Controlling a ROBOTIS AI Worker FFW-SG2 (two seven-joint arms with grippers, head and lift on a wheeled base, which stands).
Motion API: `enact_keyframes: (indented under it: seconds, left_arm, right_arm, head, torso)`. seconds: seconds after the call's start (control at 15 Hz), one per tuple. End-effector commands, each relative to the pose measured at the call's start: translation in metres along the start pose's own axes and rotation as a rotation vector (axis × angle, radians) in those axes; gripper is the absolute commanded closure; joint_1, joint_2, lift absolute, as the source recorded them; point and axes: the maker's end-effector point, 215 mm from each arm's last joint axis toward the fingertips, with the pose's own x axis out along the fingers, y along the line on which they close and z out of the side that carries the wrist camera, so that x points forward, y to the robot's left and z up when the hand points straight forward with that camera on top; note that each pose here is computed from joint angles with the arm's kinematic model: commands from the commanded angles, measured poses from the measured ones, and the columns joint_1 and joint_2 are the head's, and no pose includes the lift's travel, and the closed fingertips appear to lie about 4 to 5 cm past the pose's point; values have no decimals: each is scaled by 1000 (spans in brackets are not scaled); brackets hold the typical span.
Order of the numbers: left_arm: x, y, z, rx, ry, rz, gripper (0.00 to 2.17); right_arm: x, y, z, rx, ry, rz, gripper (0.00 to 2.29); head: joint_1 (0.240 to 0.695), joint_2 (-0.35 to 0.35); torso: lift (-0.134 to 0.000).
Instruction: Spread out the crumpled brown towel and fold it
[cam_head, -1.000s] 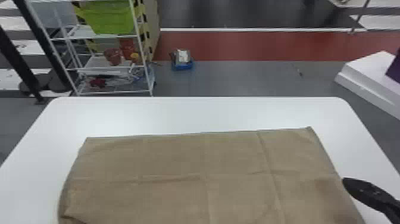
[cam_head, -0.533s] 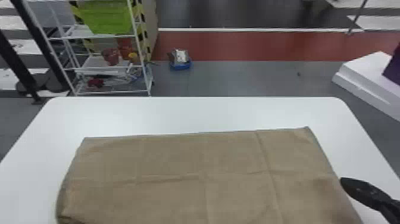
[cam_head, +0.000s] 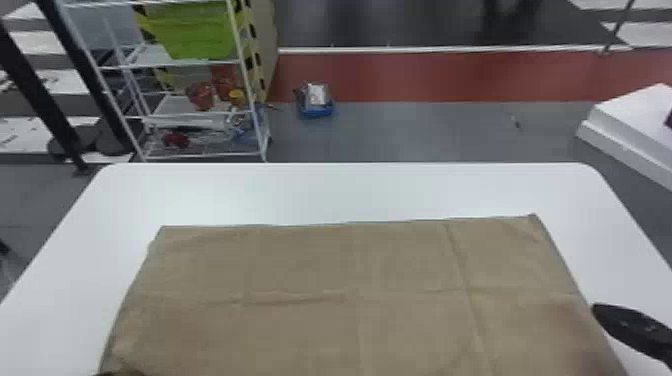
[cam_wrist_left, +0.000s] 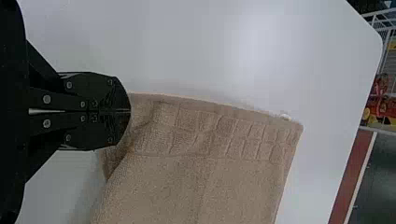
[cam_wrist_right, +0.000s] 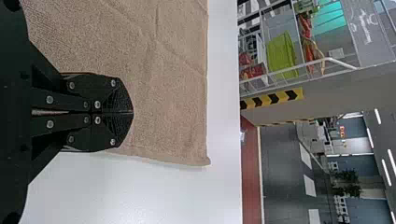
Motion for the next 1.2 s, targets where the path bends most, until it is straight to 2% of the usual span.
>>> enact_keyframes:
  seconds: [0.0,0.27,0.4,0.47,0.53,0.67,0.73,0.8,0.87,1.0,1.07,1.13]
  left_arm:
    - [1,11,6,12,-4,33,1625]
    - [5,26,21,21,-21,77,1612]
    - [1,21,29,18,-40,63,1609]
    - [-7,8,33,22,-59,22,1501]
    - [-15,1,37,19,-78,-4,1291]
    - [-22,-10,47,23,-112,-39,626]
    - [-24,-17,63,27,-153,-68,309]
    - [-22,-22,85,38,-216,-87,124]
    - [-20,-30,106,52,-271,-106,80]
    - [-14,-54,148,89,-384,-159,76]
    - [-4,-69,161,86,-399,-195,76]
    - [4,-81,169,82,-403,-224,80]
  right_arm:
    - [0,-2,-1,2,2,-1,1855]
    - [0,-2,-1,1,3,3,1855]
    - [-3,-4,2,5,-2,1,1855]
    - [-6,-6,5,13,-6,-5,1855]
    - [-10,-10,11,10,-19,-13,1851]
    - [-12,-22,40,4,-69,-24,1841]
    - [-10,-29,51,1,-93,-30,1720]
    - [-2,-35,64,9,-124,-17,1609]
    - [6,-41,74,14,-149,-15,1450]
    - [20,-45,116,-33,-274,13,1231]
    - [29,-44,133,-48,-307,26,741]
    - [39,-41,145,-58,-326,39,454]
  head:
    - [695,74]
    - [695,110]
    - [695,123]
    - [695,125]
    - [695,116]
    - [695,84]
    - [695,68]
    - [695,55]
    - [695,39]
    - [695,16]
    - [695,11]
    - [695,5]
  torso:
    - [-124]
    - [-124]
    - [-124]
    - [-124]
    - [-124]
    - [-124]
    - [-124]
    - [-124]
    - [-124]
    - [-124]
    - [-124]
    - [-124]
